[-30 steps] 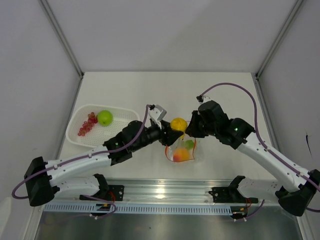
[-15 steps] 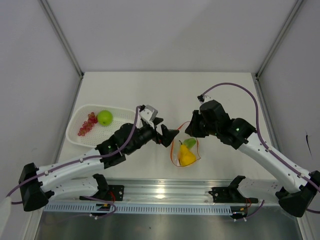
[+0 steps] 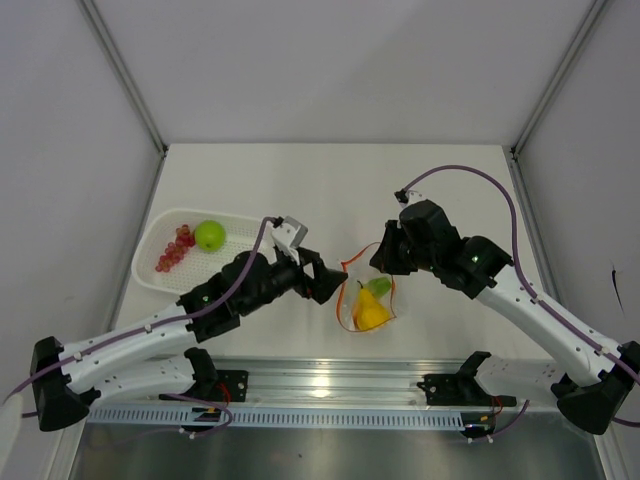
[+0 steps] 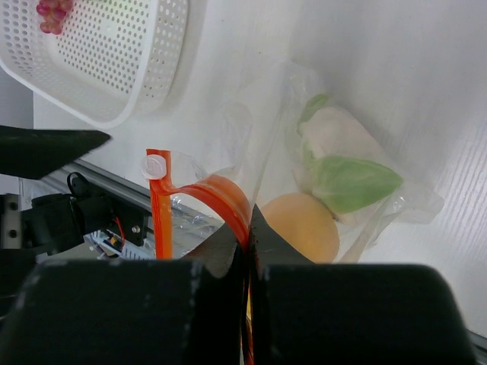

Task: Place the food in the zip-top bag and seal the zipper
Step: Place the fake fruit in the zipper food storage bag, then adjust the zipper food storage bag at the center of the board, then pick up the fake fruit from the bin, then place the fake fruit in the zipper food storage bag, then adjust the zipper food storage bag at the center of the board.

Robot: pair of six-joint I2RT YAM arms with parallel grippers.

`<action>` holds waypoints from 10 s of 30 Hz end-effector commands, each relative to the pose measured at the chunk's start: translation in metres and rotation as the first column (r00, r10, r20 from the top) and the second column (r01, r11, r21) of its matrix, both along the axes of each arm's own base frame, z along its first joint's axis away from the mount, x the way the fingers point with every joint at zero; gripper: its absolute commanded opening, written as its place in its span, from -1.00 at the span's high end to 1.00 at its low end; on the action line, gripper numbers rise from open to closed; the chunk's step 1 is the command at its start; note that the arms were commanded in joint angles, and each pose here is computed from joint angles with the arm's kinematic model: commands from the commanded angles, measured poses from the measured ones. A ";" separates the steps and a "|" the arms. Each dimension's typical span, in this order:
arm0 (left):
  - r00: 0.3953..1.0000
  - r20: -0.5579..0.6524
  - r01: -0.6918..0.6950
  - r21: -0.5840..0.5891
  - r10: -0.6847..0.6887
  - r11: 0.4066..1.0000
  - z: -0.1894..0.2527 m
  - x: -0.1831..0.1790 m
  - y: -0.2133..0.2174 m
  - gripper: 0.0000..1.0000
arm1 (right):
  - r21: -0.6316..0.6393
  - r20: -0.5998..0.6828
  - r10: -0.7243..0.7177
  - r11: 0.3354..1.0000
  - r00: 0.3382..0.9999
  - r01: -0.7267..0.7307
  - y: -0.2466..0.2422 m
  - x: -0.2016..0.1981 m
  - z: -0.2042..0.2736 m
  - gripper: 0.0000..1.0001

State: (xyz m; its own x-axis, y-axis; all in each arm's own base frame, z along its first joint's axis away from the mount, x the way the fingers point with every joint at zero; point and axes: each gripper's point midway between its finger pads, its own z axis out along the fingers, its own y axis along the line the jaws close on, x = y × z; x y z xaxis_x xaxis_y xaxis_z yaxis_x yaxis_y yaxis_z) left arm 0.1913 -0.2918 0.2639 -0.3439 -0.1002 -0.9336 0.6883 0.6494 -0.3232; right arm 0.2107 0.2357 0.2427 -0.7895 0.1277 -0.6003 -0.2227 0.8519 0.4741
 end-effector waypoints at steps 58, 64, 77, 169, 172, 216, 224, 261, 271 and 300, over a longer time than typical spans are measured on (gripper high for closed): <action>0.939 -0.345 0.010 -0.010 -0.013 1.000 -0.011 0.002 -0.001 -0.45 | -0.137 0.090 -0.103 0.984 0.991 0.115 -0.054 0.021 0.009 1.00; 0.935 -0.329 -0.146 -0.012 0.134 0.989 -0.001 0.031 0.045 -0.99 | -0.131 0.090 -0.095 0.986 0.991 0.106 -0.052 0.020 0.008 1.00; 0.538 -0.362 -0.724 0.264 0.761 0.637 -0.043 0.115 0.212 -0.99 | -0.141 0.088 -0.087 0.985 0.992 0.099 -0.054 0.018 0.000 1.00; 0.962 -0.232 0.052 -0.363 -0.144 0.930 0.069 0.033 0.047 0.99 | -0.114 0.080 -0.059 0.991 0.995 0.068 -0.043 0.022 -0.006 1.00; 0.960 -0.159 0.159 -0.371 -0.231 0.915 0.081 0.007 0.019 0.99 | -0.109 0.078 -0.060 0.992 0.995 0.068 -0.042 0.023 -0.006 1.00; 0.976 -0.215 0.085 0.203 -0.040 0.975 -0.014 0.006 -0.071 -0.96 | -0.008 0.114 -0.054 0.998 0.992 0.056 -0.037 0.015 0.031 1.00; 0.987 -0.160 0.047 0.182 -0.018 0.982 0.008 0.006 -0.057 -0.99 | -0.022 0.112 -0.062 0.998 0.992 0.065 -0.042 0.012 0.027 1.00; 0.964 -0.229 0.165 0.121 -0.134 0.979 0.004 -0.021 -0.071 0.99 | -0.203 0.145 -0.147 0.963 0.978 0.175 -0.080 0.024 0.003 1.00; 0.966 -0.227 0.129 -0.004 -0.126 0.992 0.049 -0.026 -0.062 0.99 | -0.203 0.229 -0.195 0.948 0.954 0.243 -0.103 0.024 0.031 1.00; 0.820 -0.573 0.099 0.160 0.011 0.982 -0.067 -0.004 -0.069 0.99 | -0.176 -0.231 -0.042 0.984 0.972 0.001 -0.063 0.077 -0.076 1.00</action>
State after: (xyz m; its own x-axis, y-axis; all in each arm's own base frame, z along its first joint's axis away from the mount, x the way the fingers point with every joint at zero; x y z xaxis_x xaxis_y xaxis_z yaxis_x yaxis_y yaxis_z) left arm 0.1894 -0.3655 0.2139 -0.7613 0.0863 -0.6427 0.5153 0.6821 -0.5189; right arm 0.2896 0.1578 0.1994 -0.8476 0.0970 -0.5218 -0.0681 0.9552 0.2881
